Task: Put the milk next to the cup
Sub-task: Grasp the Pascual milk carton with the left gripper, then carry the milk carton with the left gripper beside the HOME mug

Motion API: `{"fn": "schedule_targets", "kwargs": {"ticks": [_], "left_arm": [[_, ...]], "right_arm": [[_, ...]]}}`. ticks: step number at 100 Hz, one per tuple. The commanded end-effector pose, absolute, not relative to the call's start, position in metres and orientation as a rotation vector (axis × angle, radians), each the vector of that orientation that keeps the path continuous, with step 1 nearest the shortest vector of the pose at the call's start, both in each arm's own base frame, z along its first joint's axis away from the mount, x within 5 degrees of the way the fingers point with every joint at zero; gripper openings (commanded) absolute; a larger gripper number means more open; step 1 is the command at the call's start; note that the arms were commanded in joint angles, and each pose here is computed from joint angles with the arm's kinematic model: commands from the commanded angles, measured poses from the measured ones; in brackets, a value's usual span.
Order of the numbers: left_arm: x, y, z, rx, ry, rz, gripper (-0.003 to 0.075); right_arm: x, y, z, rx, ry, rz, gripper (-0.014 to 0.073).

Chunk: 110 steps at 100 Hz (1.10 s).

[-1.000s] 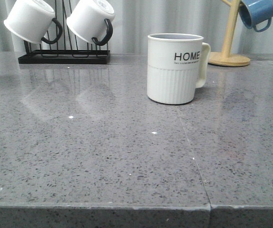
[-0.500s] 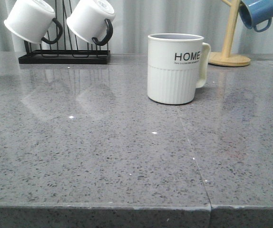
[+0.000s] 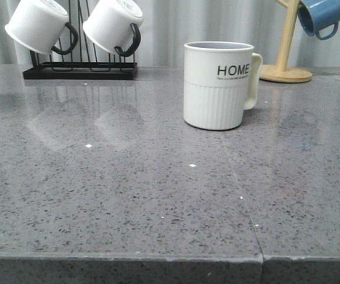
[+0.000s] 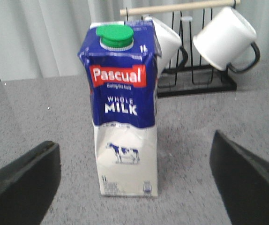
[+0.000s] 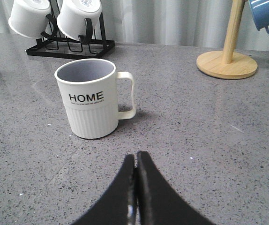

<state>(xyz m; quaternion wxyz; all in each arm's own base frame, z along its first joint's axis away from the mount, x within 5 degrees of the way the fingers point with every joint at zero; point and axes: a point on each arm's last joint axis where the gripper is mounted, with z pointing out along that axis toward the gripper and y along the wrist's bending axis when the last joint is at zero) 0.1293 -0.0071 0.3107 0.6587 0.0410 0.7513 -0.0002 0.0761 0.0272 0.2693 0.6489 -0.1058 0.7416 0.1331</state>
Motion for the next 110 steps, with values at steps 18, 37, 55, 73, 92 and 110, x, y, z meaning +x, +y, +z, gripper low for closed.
{"fn": "schedule_targets", "kwargs": {"ticks": [18,37,55,73,92,110], "left_arm": [[0.168,-0.004,0.332,0.009,1.583,-0.021,0.064],[0.199,-0.005,0.335,-0.003,1.625,-0.03,0.0639],[0.229,-0.008,0.334,0.004,1.669,-0.035,0.0639],[0.257,-0.008,0.328,0.002,1.673,-0.03,0.0639],[0.267,-0.008,0.324,-0.001,1.65,-0.027,0.0599],[0.266,-0.008,0.324,-0.001,1.646,-0.027,0.0408]], "right_arm": [[0.076,0.027,0.284,-0.243,1.591,0.3,-0.0066],[0.076,0.027,0.284,-0.243,1.591,0.3,-0.0066],[0.076,0.027,0.284,-0.243,1.591,0.3,-0.0066],[0.076,0.027,0.284,-0.243,1.591,0.3,-0.0066],[0.076,0.027,0.284,-0.243,1.591,0.3,-0.0066],[0.076,0.027,0.284,-0.243,1.591,0.3,-0.0066]]}}
